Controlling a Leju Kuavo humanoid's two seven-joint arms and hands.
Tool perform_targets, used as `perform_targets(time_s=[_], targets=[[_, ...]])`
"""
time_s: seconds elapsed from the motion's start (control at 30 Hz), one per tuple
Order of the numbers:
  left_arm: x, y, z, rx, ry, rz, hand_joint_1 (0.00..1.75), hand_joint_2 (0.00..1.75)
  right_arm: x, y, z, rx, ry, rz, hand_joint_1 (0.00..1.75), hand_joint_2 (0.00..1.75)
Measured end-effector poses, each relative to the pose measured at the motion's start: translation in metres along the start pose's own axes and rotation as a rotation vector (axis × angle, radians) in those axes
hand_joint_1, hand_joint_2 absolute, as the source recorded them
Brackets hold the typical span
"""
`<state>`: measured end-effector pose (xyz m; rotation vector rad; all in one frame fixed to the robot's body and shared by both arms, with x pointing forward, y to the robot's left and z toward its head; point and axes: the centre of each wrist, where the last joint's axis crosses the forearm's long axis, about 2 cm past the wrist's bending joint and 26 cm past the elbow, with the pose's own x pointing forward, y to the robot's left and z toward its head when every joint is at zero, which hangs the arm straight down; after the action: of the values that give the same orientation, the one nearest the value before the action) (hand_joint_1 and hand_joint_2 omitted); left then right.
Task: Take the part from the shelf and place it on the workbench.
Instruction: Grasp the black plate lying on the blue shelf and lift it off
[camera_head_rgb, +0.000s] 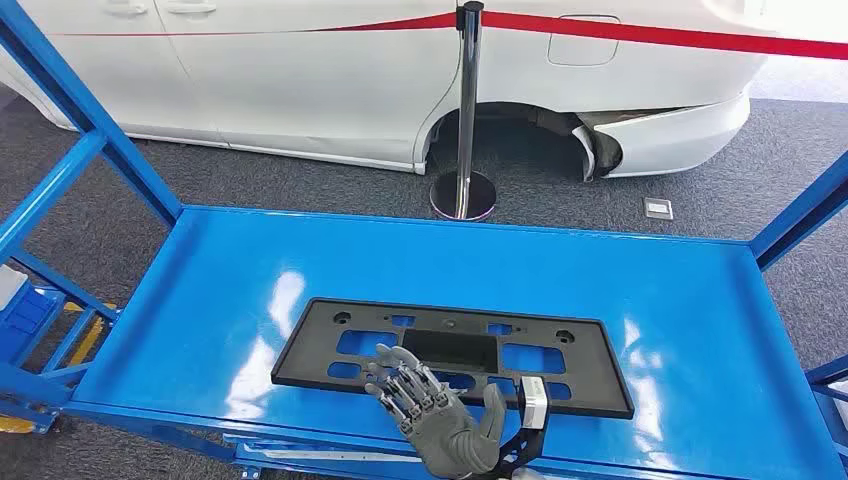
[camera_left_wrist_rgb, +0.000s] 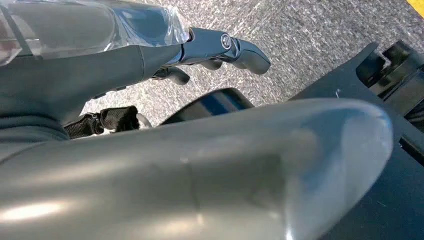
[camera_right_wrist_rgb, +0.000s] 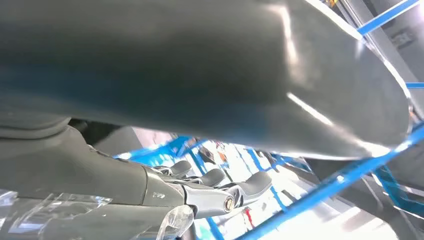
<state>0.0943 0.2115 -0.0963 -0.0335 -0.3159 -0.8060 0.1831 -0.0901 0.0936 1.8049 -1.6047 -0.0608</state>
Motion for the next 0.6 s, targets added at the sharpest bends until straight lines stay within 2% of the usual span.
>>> perform_targets(time_s=[0.1, 0.33, 0.47, 0.6], targets=[[0.001, 0.002, 0.0, 0.001, -0.003, -0.004, 0.0, 0.0, 0.014, -0.001, -0.013, 0.033, -0.061, 0.052, 0.0, 0.0], [0.003, 0.005, 0.0, -0.008, -0.002, -0.023, 0.0, 0.0, 0.096, 0.0, -0.07, 0.077, -0.315, 0.362, 0.0, 0.0], [0.004, 0.007, 0.0, -0.005, -0.008, -0.023, 0.0, 0.0, 0.126, 0.014, -0.087, 0.168, -0.382, 0.442, 0.0, 0.0], [0.004, 0.007, 0.0, -0.002, -0.014, -0.02, 0.0, 0.0, 0.138, 0.024, -0.098, 0.206, -0.413, 0.496, 0.0, 1.75]])
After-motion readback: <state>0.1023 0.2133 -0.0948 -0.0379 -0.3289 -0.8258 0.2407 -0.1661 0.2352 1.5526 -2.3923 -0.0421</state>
